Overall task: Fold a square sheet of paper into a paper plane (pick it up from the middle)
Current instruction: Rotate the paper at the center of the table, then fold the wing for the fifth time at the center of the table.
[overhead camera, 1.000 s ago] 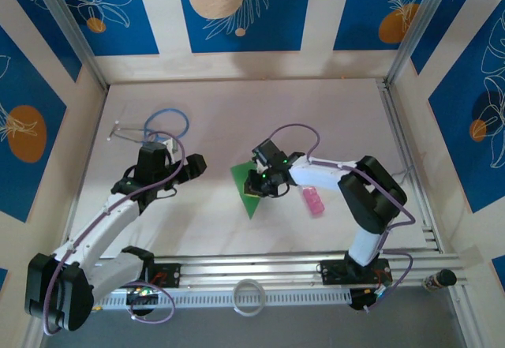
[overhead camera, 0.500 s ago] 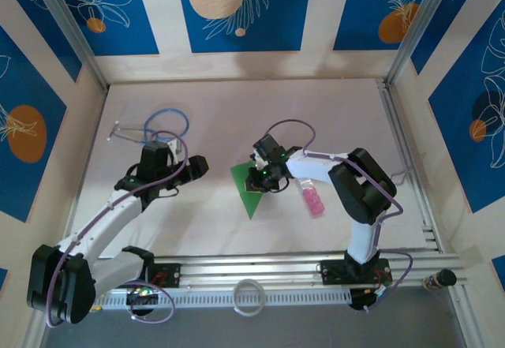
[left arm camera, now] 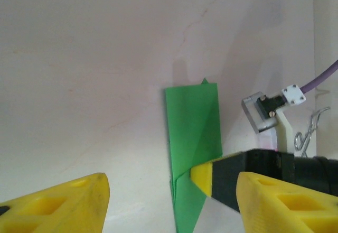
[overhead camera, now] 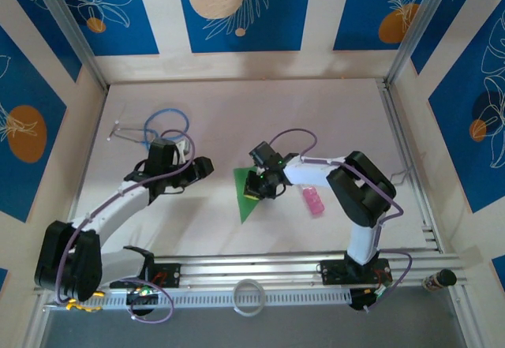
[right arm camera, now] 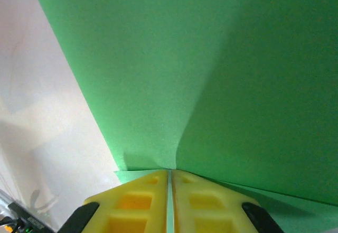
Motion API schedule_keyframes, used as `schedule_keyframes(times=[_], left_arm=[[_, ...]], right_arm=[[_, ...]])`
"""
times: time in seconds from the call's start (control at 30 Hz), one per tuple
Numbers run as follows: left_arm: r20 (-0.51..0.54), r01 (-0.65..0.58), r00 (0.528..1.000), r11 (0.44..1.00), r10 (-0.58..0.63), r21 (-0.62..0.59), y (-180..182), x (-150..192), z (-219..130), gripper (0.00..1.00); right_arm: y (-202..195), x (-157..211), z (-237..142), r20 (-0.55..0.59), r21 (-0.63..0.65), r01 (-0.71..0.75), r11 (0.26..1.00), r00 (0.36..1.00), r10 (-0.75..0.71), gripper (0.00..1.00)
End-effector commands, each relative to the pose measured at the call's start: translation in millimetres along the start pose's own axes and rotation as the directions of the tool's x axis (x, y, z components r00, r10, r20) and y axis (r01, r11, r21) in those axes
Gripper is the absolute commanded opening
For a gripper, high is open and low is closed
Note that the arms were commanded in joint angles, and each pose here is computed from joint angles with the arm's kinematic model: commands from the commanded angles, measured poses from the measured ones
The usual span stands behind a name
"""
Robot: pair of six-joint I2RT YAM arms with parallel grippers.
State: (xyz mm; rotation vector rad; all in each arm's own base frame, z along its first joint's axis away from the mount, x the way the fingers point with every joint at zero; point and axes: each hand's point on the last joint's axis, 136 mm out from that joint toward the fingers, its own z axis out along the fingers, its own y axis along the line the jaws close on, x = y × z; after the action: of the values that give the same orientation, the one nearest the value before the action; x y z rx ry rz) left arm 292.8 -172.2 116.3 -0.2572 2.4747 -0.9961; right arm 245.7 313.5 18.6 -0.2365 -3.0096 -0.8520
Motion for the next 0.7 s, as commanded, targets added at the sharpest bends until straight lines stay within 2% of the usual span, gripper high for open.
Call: schedule_keyframes(times=[0.0,0.07,0.17,0.37,0.57,0.67], left_arm=[[-0.03,0.015,0.999,0.996,-0.012,0.093,-19.2,-5.3,4.4,0.6],[-0.041,0.03,0.999,0.993,-0.026,0.111,-21.3,-4.2,8.1,0.57],[-0.053,0.046,0.998,0.991,-0.04,0.122,-23.3,-1.7,14.6,0.55],[-0.114,0.045,0.993,0.989,-0.029,0.14,-32.3,8.6,34.0,0.51],[-0.189,0.034,0.982,0.986,-0.003,0.161,-49.4,20.8,62.3,0.51],[-0.228,0.045,0.974,0.987,-0.009,0.153,-53.1,27.6,77.7,0.48]], right_arm=[[20.2,5.3,-17.7,0.027,-0.095,-0.045,0.994,0.998,0.048,0.12],[43.2,3.1,-35.3,0.054,-0.191,0.022,0.981,0.998,-0.012,0.13],[52.1,-2.7,-57.6,0.124,-0.196,0.096,0.976,0.99,-0.073,0.14],[15.4,-14.9,-76.7,0.228,-0.059,0.139,0.989,0.966,-0.122,0.14],[9.2,-16.4,-92.7,0.296,-0.121,0.148,0.982,0.949,-0.107,0.16],[8.2,-16.9,-97.2,0.323,-0.125,0.162,0.979,0.939,-0.114,0.18]])
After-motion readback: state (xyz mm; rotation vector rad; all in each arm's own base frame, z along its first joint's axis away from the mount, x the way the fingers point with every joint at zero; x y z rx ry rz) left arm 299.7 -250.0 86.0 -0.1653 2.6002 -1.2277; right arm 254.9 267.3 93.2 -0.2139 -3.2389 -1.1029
